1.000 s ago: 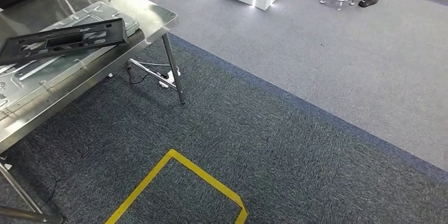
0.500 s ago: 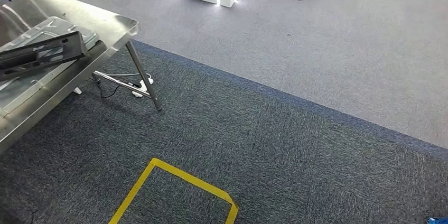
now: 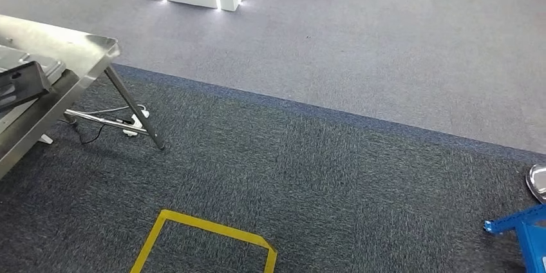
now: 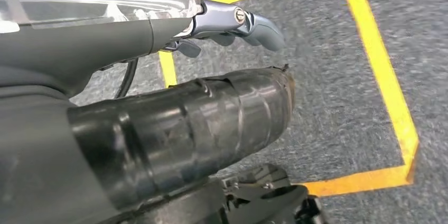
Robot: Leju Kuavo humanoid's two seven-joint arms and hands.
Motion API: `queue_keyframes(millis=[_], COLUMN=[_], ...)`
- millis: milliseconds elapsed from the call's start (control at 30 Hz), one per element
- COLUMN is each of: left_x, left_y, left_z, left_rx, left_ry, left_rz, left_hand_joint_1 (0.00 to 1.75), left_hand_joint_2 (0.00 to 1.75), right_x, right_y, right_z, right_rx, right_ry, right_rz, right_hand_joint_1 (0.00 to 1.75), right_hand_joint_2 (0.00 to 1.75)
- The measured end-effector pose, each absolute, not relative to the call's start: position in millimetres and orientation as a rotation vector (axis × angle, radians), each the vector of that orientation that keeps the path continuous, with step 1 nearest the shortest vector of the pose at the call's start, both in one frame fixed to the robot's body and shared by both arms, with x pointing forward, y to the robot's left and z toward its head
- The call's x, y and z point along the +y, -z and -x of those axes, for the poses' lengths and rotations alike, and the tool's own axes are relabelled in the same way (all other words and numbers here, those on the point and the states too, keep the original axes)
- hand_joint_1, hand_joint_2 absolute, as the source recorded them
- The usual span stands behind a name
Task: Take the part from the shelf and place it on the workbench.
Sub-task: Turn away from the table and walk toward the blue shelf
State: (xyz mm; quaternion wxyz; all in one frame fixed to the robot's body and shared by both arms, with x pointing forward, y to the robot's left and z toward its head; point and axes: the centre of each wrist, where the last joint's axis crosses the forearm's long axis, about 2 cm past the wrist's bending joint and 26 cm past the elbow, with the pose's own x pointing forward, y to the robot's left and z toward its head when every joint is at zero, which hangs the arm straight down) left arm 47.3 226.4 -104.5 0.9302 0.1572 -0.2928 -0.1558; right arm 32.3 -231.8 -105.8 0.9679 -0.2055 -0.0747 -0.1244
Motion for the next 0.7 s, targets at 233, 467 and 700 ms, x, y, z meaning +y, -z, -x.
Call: queue_keyframes(millis=[233, 467, 700], left_x=[225.4, 223.7, 222.3], left_y=[104.7, 104.0, 103.8], left_z=[-44.8, -48.2, -48.4], left_rx=[-0.596, -0.606, -0.608], left_ry=[0.323, 0.336, 0.346], left_rz=[-0.319, -0.315, -0.311], left_hand_joint_1=[0.00, 0.00, 0.00], left_hand_joint_2=[0.00, 0.00, 0.00], right_x=[-231.8, -233.0, -233.7], right_y=[105.9, 106.1, 106.1], right_z=[-31.6, -31.2, -32.4], right_rx=[-0.149, -0.141, -0.138], right_ry=[0.251, 0.253, 0.254], right_rz=[0.414, 0.408, 0.405], right_hand_joint_1=[0.00, 0.00, 0.00], right_hand_joint_2=[0.00, 0.00, 0.00])
